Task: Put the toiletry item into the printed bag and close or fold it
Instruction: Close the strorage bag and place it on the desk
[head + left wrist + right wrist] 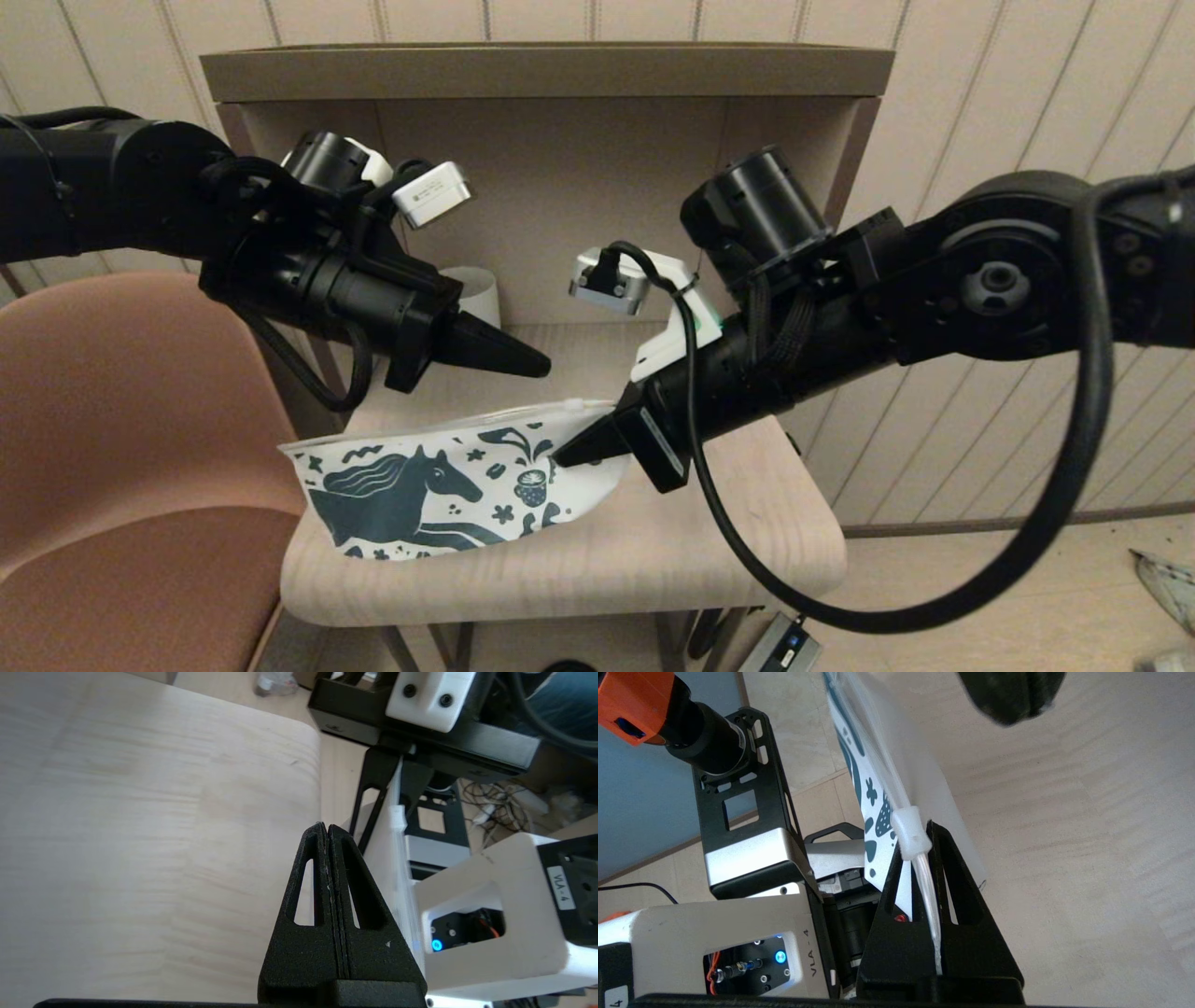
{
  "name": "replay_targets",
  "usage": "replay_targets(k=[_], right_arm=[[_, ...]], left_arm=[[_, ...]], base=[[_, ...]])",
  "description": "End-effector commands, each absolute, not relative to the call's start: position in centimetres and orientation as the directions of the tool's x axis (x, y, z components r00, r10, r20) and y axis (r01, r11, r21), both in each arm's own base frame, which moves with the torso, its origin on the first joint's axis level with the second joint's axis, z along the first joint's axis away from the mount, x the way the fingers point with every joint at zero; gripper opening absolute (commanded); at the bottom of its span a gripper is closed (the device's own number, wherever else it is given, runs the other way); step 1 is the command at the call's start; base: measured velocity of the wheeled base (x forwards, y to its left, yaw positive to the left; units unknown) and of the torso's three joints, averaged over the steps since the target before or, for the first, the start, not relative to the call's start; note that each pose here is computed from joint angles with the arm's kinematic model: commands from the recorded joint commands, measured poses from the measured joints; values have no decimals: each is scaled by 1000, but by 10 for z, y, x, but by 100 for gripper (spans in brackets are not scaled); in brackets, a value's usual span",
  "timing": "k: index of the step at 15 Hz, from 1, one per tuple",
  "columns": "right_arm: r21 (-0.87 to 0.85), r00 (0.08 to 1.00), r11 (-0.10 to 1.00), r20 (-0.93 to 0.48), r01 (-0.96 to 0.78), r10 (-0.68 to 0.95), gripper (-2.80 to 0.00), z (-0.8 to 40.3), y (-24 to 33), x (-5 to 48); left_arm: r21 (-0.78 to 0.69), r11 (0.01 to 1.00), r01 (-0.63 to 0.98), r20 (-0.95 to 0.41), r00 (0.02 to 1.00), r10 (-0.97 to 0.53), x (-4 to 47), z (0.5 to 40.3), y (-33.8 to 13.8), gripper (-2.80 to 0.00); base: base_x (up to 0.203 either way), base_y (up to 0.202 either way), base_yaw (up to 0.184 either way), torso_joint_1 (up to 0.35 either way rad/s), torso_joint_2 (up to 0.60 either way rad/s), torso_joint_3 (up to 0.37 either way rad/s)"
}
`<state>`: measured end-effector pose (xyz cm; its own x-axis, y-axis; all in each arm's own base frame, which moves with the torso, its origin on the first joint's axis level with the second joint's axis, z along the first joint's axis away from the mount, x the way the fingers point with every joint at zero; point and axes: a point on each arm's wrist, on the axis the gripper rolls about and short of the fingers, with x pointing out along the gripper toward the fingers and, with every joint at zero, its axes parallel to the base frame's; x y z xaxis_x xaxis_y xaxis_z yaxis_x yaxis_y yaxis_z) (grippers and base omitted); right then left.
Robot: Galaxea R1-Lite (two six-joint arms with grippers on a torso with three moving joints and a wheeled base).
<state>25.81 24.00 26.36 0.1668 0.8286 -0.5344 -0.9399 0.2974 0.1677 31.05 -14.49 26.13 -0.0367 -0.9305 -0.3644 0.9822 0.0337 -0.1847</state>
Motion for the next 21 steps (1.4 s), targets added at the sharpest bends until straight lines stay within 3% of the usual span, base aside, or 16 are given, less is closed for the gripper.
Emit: replay_targets(k=[1,10,11,21], right_arm=[[177,156,292,-538,-940,828,-280,260,242,260],[187,140,276,-529,-943,837,-280,261,242,260],[186,139,274,-529,-944,837,-280,261,242,259],[181,175,286,-463,-941,869,-280,254,249,267]], left_arm=[[-198,23,980,-359,-51,-932,311,259,-145,-280],[-203,6,979,-345,-65,-936,309,261,-145,-280],[-203,6,979,-347,-67,-936,308,259,-144,0],[-247,-17,969,-339,-103,-935,304,254,-147,0]], base=[[0,0,0,0,0,0],[0,0,0,0,0,0],[0,0,0,0,0,0],[0,0,0,0,0,0]])
